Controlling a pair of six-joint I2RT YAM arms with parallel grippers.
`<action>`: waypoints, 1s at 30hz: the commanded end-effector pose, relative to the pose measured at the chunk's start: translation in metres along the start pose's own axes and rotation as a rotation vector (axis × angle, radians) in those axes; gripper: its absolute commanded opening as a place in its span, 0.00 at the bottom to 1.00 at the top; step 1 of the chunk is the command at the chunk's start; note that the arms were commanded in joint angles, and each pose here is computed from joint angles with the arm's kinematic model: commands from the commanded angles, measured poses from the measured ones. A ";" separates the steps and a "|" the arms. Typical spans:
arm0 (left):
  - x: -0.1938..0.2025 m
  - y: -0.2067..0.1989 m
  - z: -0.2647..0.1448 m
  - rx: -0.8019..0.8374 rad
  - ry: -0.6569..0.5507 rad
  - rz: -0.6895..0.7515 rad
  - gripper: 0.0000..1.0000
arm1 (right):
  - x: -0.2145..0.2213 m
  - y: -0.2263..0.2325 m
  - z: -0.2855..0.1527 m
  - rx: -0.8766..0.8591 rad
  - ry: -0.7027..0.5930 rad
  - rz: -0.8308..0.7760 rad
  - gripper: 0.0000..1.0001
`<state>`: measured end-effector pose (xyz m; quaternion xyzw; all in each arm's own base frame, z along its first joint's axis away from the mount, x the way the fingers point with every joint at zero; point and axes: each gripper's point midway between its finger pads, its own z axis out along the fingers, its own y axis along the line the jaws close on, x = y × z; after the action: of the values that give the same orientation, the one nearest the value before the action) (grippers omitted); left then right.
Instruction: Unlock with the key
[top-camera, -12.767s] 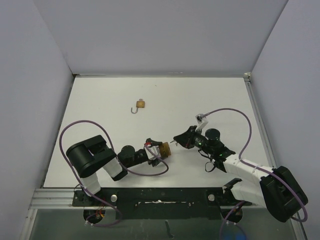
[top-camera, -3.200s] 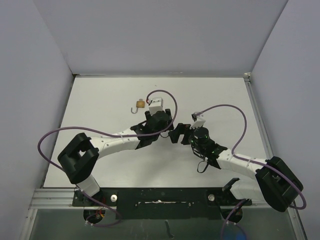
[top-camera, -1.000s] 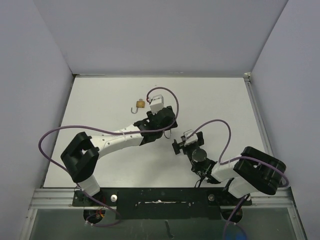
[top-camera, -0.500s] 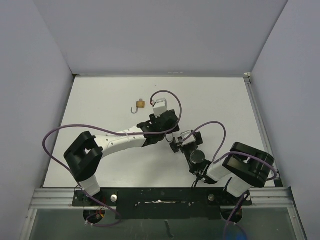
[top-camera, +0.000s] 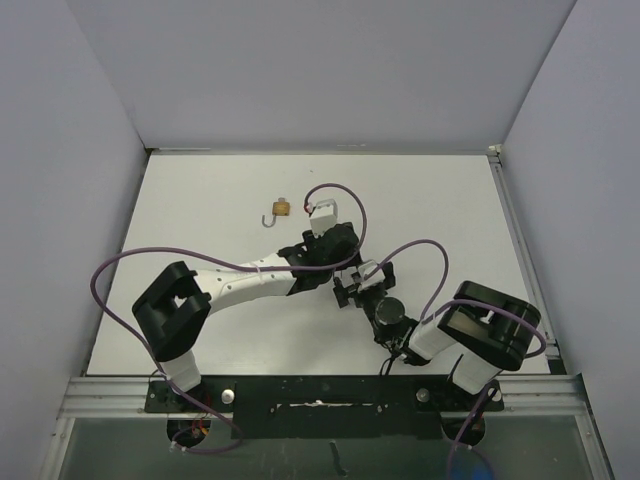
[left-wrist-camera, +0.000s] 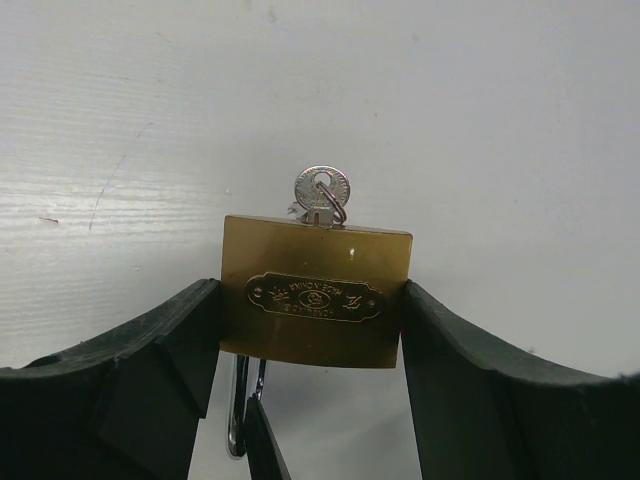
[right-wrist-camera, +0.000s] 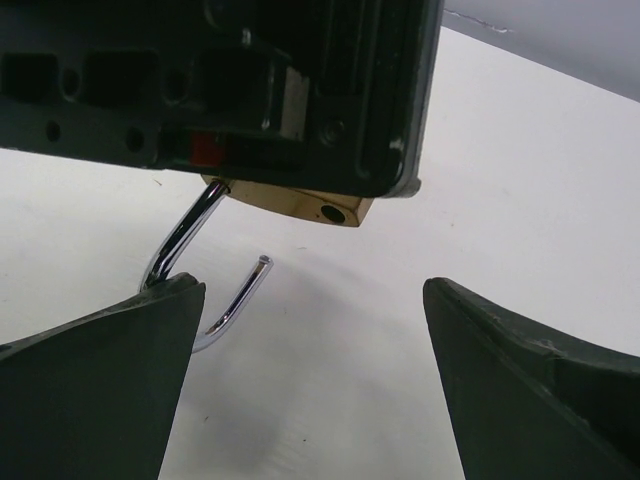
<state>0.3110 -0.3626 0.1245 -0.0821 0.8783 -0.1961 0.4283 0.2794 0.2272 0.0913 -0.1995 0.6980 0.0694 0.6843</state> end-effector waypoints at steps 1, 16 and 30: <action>-0.080 -0.066 -0.034 0.209 -0.195 -0.197 0.00 | -0.029 0.017 0.003 -0.064 -0.106 0.118 0.98; -0.069 -0.046 -0.026 0.147 -0.198 -0.188 0.00 | -0.037 -0.020 -0.015 0.106 -0.124 0.122 0.98; -0.076 -0.047 -0.035 0.163 -0.206 -0.203 0.00 | -0.012 -0.032 -0.015 0.183 -0.012 0.056 0.98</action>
<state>0.3181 -0.3613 0.1290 -0.1024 0.8660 -0.2006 0.4464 0.2712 0.1974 0.1014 -0.1451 0.7058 0.0324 0.6927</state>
